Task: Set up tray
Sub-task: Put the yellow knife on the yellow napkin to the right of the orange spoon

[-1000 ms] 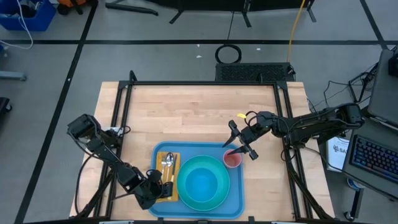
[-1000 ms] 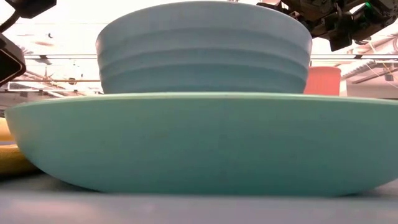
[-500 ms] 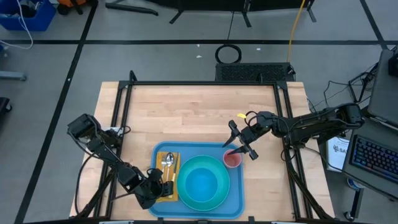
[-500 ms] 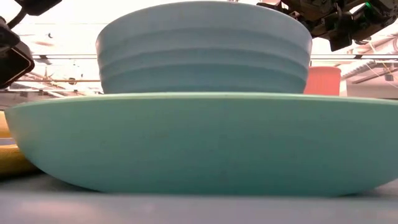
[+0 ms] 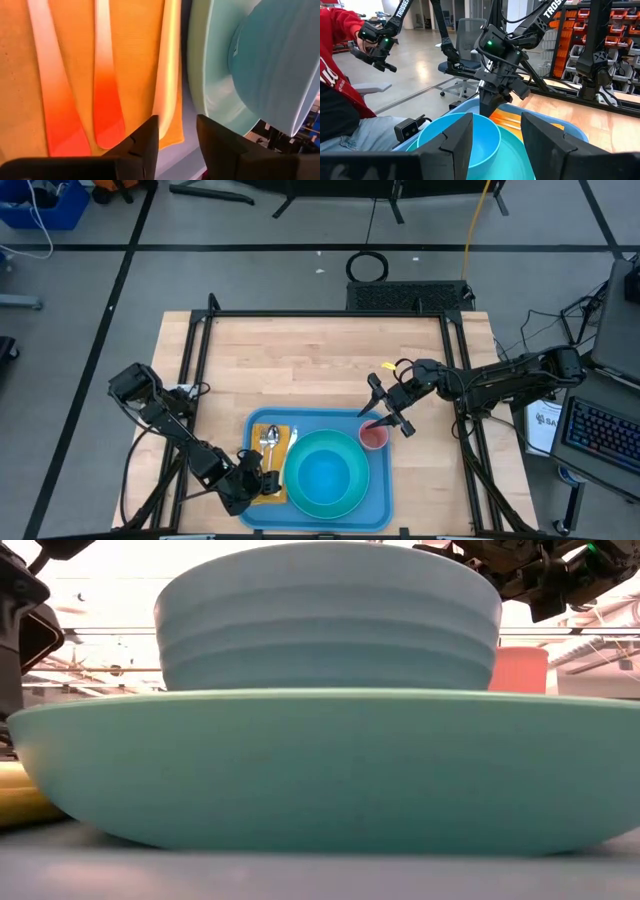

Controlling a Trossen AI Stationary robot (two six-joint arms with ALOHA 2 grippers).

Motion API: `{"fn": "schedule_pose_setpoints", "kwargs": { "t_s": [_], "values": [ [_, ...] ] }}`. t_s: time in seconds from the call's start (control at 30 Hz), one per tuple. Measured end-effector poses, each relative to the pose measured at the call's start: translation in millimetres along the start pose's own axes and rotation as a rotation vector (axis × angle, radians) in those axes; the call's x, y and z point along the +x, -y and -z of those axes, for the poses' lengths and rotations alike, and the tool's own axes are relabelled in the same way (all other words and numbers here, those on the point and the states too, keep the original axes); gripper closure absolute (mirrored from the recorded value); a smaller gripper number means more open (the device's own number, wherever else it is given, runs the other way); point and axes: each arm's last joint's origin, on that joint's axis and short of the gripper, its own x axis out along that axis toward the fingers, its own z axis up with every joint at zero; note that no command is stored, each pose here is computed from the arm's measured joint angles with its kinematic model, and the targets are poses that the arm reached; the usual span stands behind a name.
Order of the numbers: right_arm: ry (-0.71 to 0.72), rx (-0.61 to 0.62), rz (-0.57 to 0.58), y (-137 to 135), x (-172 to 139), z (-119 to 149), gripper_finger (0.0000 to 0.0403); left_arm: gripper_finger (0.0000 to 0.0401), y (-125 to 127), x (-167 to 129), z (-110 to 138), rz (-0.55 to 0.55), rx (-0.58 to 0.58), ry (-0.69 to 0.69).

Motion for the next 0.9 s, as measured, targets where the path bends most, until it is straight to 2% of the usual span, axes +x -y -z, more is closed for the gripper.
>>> {"fn": "schedule_pose_setpoints", "kwargs": {
  "t_s": [0.23,0.47,0.77,0.9],
  "values": [
    [0.000,0.000,0.000,0,0,0,0.0248,0.0292,1,2,-3,-0.034,0.033,-0.024],
    [0.000,0.000,0.000,0,0,0,0.0248,0.0323,1,0,-1,0.007,0.107,0.004],
    [0.000,0.000,0.000,0,0,0,0.0248,0.0368,-6,-8,9,0.104,0.209,0.118],
    [0.000,0.000,0.000,0,0,0,0.0248,0.0395,-5,-9,8,0.146,0.350,0.213]
  ]
}}
